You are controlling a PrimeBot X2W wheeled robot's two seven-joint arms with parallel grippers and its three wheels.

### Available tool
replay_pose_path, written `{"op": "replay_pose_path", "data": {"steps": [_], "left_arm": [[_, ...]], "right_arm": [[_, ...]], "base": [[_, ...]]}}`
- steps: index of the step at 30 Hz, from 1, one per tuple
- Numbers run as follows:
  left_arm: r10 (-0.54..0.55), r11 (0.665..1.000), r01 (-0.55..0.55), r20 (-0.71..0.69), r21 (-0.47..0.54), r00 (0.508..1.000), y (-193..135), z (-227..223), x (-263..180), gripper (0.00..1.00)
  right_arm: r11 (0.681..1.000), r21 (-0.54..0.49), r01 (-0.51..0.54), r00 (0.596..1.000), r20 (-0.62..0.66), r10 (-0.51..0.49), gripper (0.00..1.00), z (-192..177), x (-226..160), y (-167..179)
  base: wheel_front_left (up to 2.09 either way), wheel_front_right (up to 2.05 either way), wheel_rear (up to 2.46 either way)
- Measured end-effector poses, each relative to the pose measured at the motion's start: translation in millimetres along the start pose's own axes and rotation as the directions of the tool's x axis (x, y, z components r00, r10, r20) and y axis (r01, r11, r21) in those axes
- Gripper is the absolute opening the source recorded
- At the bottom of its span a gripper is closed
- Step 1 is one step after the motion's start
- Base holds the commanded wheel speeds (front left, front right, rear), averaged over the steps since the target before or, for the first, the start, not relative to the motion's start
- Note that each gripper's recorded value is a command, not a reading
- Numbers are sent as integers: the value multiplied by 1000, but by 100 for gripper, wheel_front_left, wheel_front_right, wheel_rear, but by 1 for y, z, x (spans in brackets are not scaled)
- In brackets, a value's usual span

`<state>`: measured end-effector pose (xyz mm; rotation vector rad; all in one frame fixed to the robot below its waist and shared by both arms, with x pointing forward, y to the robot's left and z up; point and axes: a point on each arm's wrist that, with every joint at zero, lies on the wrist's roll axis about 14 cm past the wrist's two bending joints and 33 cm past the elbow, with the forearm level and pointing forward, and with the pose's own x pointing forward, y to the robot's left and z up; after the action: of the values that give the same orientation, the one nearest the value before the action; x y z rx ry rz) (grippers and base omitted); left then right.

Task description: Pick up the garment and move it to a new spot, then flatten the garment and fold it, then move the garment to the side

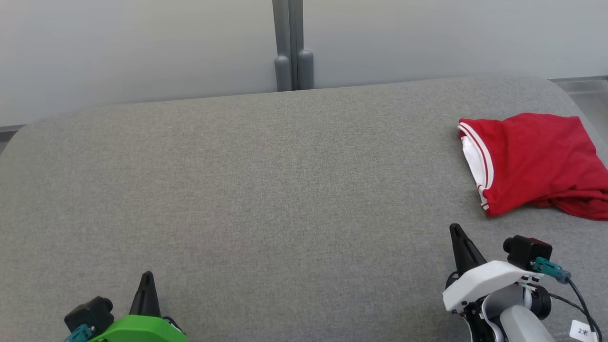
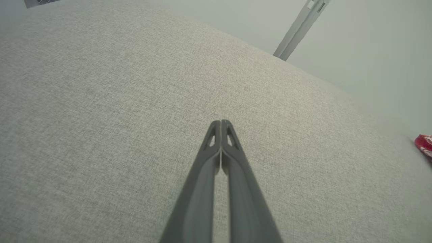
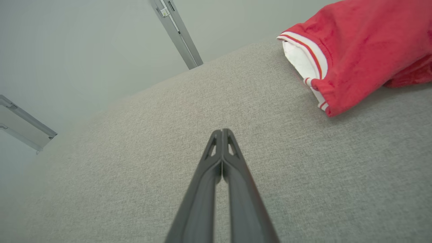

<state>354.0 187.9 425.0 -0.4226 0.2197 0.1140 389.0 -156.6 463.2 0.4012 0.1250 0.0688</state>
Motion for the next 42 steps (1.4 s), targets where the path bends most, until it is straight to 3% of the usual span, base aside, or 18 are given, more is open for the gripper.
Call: {"op": "replay_pose_path", "data": {"steps": [9,20,42], "left_arm": [[6,988,-6,-1,-154,1000,1,6,2,0],[-1,951,3,4,-310,1000,-2,14,5,0],[-38,819,48,30,-571,999,-8,31,9,0]], "right_arm": [[988,152,26,1000,10,-28,0,5,-1,-5],[948,315,43,998,21,-52,0,12,-2,-11],[816,578,29,997,45,-68,0,25,-3,-16]], "base": [[0,0,0],[0,0,0],[0,0,0]]}}
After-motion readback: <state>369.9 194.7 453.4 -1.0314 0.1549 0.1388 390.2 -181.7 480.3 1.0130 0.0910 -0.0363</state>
